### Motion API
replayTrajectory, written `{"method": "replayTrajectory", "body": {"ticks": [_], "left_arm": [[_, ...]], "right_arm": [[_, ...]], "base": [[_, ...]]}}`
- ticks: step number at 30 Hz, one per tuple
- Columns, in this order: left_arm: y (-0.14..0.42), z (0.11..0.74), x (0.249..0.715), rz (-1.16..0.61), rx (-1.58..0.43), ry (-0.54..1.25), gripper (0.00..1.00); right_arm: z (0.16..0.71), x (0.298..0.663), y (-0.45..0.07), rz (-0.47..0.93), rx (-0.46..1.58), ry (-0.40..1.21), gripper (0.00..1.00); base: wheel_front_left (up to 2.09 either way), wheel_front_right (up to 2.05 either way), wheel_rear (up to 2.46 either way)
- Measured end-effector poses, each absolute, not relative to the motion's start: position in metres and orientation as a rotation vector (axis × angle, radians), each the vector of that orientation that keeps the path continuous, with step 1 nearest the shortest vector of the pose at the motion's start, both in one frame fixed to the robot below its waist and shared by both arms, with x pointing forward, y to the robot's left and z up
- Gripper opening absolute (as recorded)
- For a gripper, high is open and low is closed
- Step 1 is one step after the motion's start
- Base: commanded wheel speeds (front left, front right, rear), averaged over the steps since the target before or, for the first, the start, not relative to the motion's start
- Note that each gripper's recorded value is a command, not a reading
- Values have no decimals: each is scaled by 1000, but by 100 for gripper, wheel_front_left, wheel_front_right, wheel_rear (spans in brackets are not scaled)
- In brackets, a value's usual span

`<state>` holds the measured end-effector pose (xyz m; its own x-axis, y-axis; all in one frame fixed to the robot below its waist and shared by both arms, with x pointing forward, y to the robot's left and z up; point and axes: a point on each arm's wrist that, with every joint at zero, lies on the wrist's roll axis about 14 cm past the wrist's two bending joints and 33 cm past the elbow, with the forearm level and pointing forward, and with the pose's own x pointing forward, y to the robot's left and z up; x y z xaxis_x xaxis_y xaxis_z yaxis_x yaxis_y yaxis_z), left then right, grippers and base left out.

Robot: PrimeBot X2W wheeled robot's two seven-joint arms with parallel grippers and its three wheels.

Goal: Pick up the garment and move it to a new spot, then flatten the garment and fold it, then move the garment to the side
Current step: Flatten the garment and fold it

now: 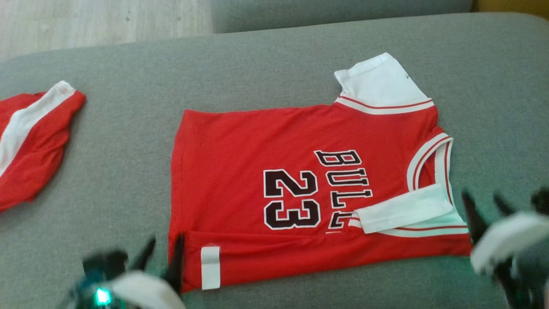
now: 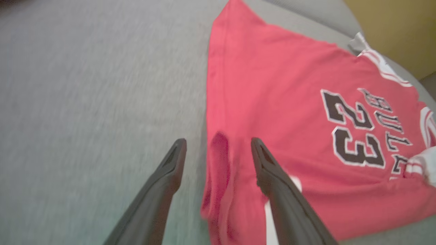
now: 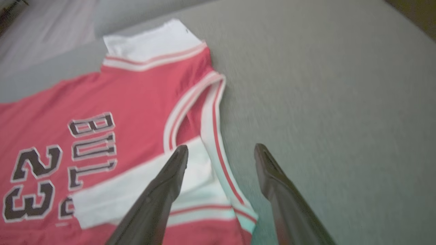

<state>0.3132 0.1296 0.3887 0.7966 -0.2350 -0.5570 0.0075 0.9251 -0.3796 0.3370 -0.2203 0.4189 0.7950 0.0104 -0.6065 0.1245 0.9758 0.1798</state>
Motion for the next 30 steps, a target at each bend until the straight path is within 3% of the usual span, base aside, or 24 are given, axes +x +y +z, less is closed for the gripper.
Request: {"method": "replayTrajectory", "body": {"ticks": [5,9,13,19,30], "left_arm": [[122,423,377,-268,-325,576,100],[102,443,426,-447,-287,580,100],[113,436,463,-489,-146,655,100],[102,400,477,-539,-81,814,100],[123,370,508,-434,63,844,100]], "right_arm": [[474,402,-195,40,161,510,100],[500,451,-166,162,131,481,100],[509,484,-157,219,62,479,100],[491,506,-151,247,35,510,100],[450,512,-161,219,57,576,100]], "base": [[0,0,0],[0,0,0],[0,0,0],[0,0,0],[0,0,0]]}}
